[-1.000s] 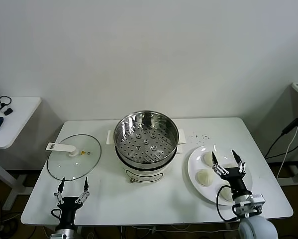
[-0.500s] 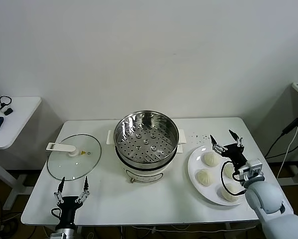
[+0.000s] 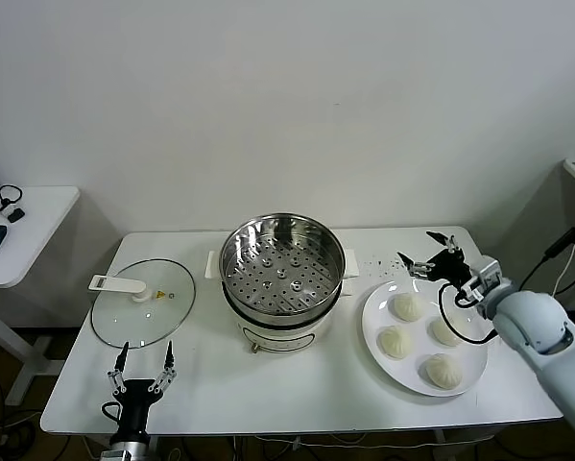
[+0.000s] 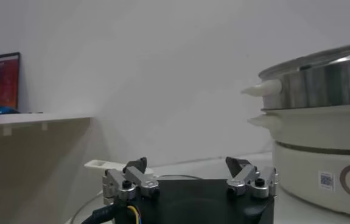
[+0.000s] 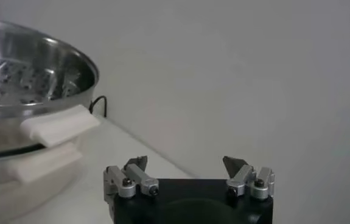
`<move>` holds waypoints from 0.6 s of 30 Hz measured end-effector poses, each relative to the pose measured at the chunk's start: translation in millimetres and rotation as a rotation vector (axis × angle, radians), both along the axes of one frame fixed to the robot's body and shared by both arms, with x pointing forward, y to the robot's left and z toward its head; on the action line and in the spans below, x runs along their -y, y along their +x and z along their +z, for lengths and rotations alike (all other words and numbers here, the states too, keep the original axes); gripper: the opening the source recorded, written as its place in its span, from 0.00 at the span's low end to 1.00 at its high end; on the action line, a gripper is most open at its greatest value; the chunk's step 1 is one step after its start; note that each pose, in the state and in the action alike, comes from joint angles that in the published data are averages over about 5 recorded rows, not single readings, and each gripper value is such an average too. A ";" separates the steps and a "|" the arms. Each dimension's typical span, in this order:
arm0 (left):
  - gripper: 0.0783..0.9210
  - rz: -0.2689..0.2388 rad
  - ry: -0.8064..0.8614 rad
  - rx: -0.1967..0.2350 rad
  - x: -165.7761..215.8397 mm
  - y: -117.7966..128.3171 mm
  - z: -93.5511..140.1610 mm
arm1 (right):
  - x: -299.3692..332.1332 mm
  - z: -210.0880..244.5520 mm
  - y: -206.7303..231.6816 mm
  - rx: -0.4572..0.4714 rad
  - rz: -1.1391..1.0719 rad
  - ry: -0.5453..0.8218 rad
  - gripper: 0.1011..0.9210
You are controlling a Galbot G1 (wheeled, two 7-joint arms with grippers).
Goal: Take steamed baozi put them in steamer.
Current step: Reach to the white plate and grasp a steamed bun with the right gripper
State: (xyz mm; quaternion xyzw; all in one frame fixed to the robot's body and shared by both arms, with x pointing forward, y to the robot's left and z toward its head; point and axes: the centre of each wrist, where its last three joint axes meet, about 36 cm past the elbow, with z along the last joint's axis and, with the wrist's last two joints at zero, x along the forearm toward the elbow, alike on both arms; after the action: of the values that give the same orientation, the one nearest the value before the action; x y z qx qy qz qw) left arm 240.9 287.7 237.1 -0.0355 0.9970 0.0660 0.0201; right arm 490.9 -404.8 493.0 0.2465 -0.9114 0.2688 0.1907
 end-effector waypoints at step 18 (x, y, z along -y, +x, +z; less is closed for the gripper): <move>0.88 0.005 0.000 -0.003 -1.4 0.6 -2.8 | 17.6 31.9 50.0 -0.301 0.315 -0.226 0.88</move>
State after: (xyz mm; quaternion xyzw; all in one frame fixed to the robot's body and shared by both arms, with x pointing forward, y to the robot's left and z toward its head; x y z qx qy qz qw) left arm 241.5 289.1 234.3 -0.0377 0.9969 0.0662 0.0183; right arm 541.0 -422.4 524.9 0.3999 -0.7873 0.3555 0.3062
